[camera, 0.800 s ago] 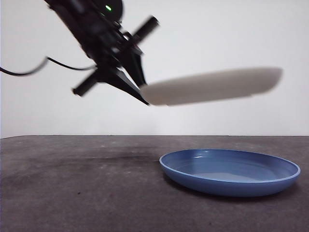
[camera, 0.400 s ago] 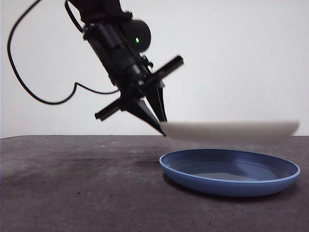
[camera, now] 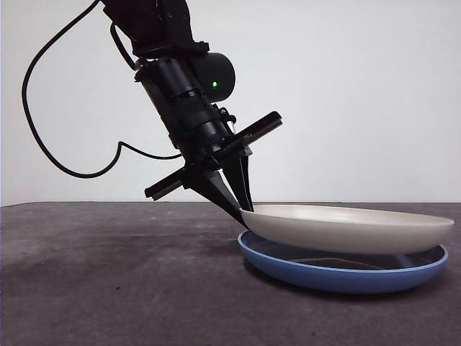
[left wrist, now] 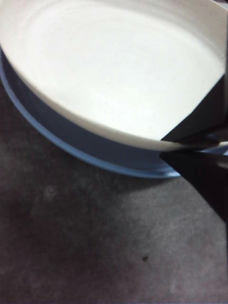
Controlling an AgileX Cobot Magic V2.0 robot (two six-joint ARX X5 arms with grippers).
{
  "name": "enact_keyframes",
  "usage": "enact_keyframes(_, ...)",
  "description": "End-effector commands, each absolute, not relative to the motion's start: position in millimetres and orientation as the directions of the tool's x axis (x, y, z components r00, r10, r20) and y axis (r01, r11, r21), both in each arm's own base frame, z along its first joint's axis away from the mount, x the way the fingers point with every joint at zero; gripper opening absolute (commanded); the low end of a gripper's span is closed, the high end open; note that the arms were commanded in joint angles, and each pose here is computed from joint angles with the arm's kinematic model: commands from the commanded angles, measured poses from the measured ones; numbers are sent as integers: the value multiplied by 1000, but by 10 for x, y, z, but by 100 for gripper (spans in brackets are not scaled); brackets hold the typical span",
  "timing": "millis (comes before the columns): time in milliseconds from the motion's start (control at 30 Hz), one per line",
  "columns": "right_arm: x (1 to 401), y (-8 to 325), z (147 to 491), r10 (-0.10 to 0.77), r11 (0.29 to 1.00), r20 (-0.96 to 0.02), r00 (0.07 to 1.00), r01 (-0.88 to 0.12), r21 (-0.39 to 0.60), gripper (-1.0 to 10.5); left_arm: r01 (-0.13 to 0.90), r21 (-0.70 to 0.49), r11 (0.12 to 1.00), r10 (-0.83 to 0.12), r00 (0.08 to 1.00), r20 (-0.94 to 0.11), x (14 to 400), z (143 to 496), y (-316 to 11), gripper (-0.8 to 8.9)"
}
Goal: Pick up the white plate, put it on the blue plate, put it on desk
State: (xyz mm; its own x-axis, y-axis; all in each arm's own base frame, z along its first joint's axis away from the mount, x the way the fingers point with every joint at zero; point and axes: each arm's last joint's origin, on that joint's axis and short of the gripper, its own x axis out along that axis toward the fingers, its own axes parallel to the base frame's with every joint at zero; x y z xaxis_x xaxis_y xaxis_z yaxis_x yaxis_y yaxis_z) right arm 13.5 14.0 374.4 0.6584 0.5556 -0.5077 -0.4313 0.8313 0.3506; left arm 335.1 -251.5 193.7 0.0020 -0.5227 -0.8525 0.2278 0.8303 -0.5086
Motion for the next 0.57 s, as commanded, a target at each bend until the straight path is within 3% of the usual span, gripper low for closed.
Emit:
enact_keyframes(33,114,133,3796,563,826,-488,667,-437,356,548,244,-507,827,-524,2,-852,3375,1920,-2581,15)
enact_keyframes(567,114,133,3796,563,826,-487,667,-437,356,548,309,-483,819,-512,14,-859,3364,1884,-2632,30)
